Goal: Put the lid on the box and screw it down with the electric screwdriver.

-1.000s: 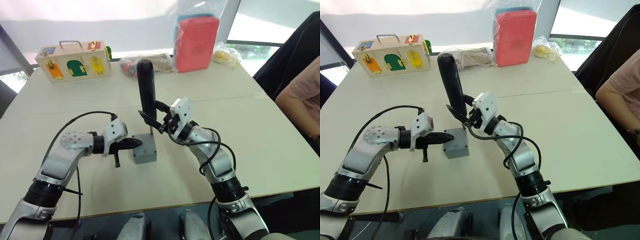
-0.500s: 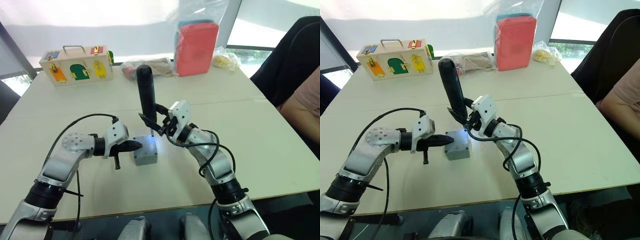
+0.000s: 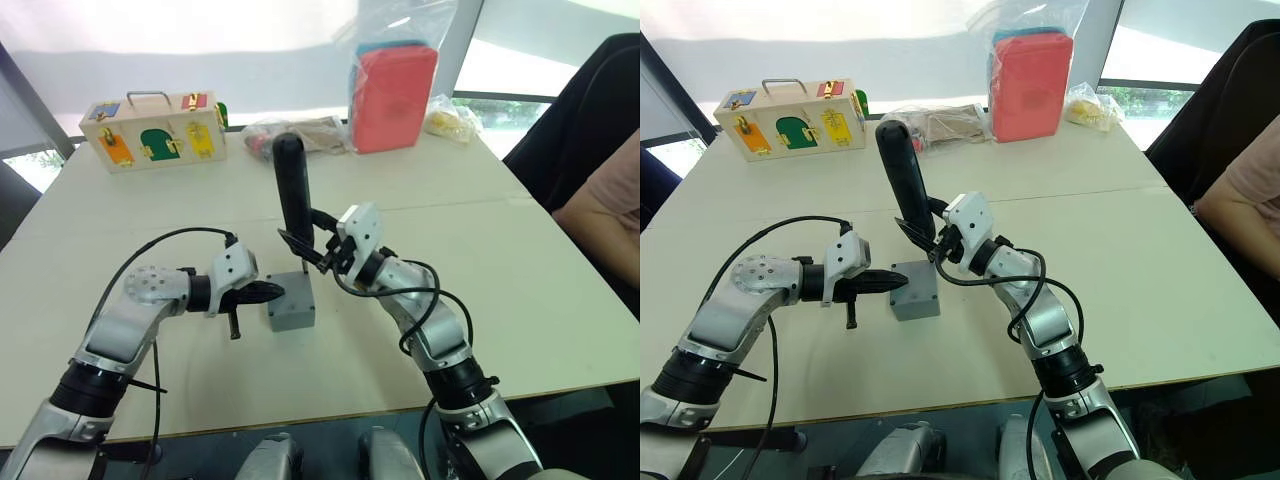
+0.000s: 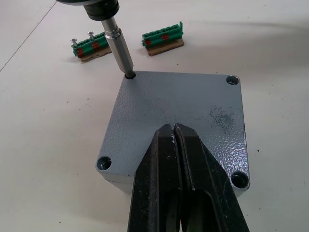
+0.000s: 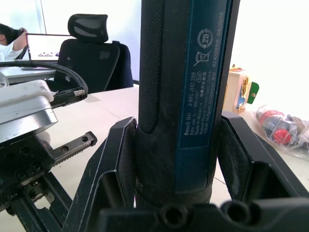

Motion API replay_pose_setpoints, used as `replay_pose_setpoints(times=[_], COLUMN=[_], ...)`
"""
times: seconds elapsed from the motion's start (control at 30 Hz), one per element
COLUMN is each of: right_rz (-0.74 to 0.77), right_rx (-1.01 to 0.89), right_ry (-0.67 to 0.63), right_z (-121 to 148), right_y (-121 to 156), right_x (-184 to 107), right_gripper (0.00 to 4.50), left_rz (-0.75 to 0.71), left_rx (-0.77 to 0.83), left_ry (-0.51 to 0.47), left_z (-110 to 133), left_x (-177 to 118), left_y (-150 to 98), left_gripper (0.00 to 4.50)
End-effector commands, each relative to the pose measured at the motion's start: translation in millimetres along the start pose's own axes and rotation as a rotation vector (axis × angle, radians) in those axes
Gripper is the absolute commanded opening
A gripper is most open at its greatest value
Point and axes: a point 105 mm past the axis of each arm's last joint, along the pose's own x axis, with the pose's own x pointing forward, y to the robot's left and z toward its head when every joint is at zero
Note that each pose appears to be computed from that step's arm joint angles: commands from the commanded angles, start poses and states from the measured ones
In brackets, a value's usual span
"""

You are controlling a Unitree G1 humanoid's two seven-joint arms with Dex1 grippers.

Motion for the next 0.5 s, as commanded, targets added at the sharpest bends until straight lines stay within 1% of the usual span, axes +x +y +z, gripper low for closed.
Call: replay_pose_setpoints(times=[0.03, 0.17, 0.23, 0.33, 0.5], right_rz=[0.0, -0.002, 0.002, -0.011, -0.012], right_rx=[0.021, 0.014, 0.006, 0.06, 0.068], right_ry=[0.098, 0.02, -0.032, -0.126, -0.185], right_z=[-27.2, -5.5, 15.1, 51.6, 96.5], right_y=[-1.0, -6.3, -9.6, -15.7, -26.7], right_x=[-9.7, -7.9, -5.9, -2.9, -4.5], right_gripper=[1.9, 1.9, 1.9, 1.9, 1.9], left_rz=[-0.019, -0.02, -0.021, -0.019, -0.006], left_rx=[0.006, 0.008, 0.013, 0.027, 0.03], left_ry=[0.015, 0.01, 0.006, -0.01, -0.075], left_z=[-1.8, 0.5, 3.2, 10.0, 30.9], left_x=[0.9, -0.2, -1.5, -3.4, -5.7], left_y=[-3.5, -4.1, -4.2, -3.5, 0.2], left_gripper=[0.0, 0.0, 0.0, 0.0, 0.0])
